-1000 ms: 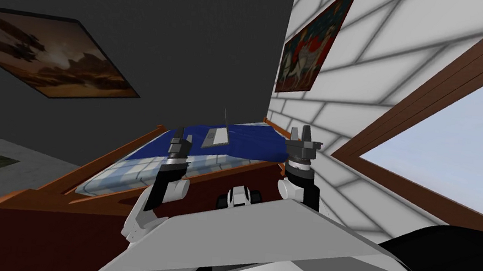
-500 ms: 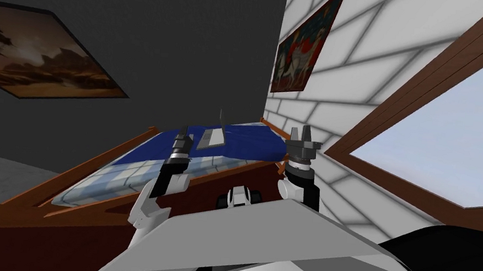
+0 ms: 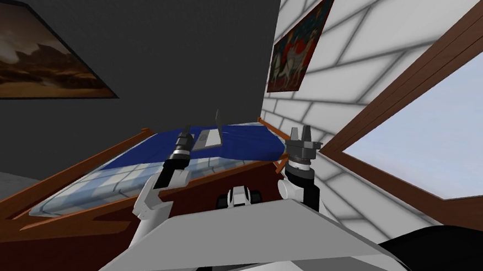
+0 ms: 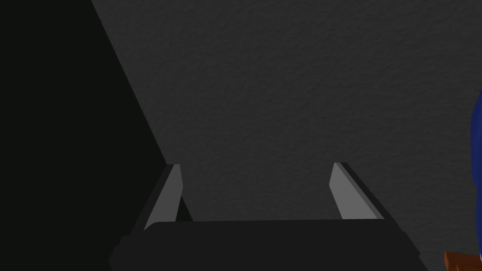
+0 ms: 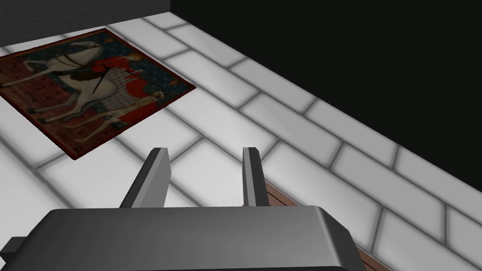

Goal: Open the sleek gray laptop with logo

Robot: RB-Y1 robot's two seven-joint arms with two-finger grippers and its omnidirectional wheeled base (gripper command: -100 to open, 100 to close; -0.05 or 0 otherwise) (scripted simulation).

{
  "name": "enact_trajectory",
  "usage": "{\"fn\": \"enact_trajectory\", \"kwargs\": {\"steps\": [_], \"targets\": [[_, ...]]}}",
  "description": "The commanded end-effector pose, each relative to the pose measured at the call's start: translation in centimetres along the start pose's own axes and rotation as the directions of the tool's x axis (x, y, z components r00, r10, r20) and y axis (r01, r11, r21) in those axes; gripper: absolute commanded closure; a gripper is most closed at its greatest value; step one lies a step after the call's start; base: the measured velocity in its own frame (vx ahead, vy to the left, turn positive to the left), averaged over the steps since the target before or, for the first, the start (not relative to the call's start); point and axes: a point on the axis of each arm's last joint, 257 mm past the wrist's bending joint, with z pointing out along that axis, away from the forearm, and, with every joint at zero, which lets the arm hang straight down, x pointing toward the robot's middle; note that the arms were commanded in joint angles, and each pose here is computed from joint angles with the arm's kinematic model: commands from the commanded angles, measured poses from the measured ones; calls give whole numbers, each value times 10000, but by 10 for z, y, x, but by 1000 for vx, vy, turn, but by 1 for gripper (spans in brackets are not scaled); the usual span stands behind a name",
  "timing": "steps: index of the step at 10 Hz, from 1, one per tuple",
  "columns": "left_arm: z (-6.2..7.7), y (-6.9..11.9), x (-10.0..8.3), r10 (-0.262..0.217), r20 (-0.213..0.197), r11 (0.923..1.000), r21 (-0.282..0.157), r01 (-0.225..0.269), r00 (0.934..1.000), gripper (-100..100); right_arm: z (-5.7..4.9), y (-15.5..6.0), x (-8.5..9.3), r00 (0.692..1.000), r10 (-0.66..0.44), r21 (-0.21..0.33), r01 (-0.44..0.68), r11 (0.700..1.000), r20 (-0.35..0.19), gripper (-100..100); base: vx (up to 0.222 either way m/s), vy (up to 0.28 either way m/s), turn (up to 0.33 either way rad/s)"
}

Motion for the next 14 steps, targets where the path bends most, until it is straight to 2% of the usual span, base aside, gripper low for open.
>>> {"fn": "enact_trajectory", "kwargs": {"steps": [1, 4, 5, 6, 7, 8, 9, 10, 11, 12, 13, 14], "targets": [[8, 10, -2, 169, 5, 9990, -408, -168, 9999, -100, 0, 0, 0, 10000, 0, 0, 0, 10000, 0, 0, 12, -30, -45], [21, 24, -5, 488, 10, 9940, -979, -485, 9988, -100, 0, 0, 0, 10000, 0, 0, 0, 10000, 0, 0, 12, -36, -68], [21, 27, -5, 488, 10, 9931, -1065, -484, 9988, -100, 0, 0, 0, 10000, 0, 0, 0, 10000, 0, 0, 5, -29, -46], [28, 33, -8, 657, 14, 9894, -1298, -650, 9978, -100, 0, 0, 0, 10000, 0, 0, 0, 10000, 0, 0, 14, -33, -83], [27, 35, -8, 657, 14, 9880, -1404, -649, 9978, -100, 0, 0, 0, 10000, 0, 0, 0, 10000, 0, 0, 14, -29, -41], [34, 42, -11, 833, 20, 9824, -1677, -818, 9965, -100, 0, 0, 0, 10000, 0, 0, 0, 10000, 0, 0, 10, -34, -82], [33, 44, -11, 833, 19, 9813, -1744, -817, 9965, -100, 0, 0, 0, 10000, 0, 0, 0, 10000, 0, 0, 10, -29, -41], [40, 50, -14, 1014, 27, 9746, -2009, -988, 9948, -100, 0, 0, 0, 10000, 0, 0, 0, 10000, 0, 0, 18, -31, -65], [39, 52, -15, 1014, 27, 9731, -2084, -986, 9948, -100, 0, 0, 0, 10000, 0, 0, 0, 10000, 0, 0, 13, -30, -47], [45, 59, -19, 1198, 38, 9641, -2390, -1154, 9928, -100, 0, 0, 0, 10000, 0, 0, 0, 10000, 0, 0, 9, -42, -82], [45, 60, -19, 1198, 38, 9634, -2420, -1153, 9928, -100, 0, 0, 0, 10000, 0, 0, 0, 10000, 0, 0, 9, -32, -43], [50, 66, -24, 1382, 53, 9533, -2720, -1316, 9904, -100, 0, 0, 0, 10000, 0, 0, 0, 10000, 0, 0, 13, -33, -77]]}}
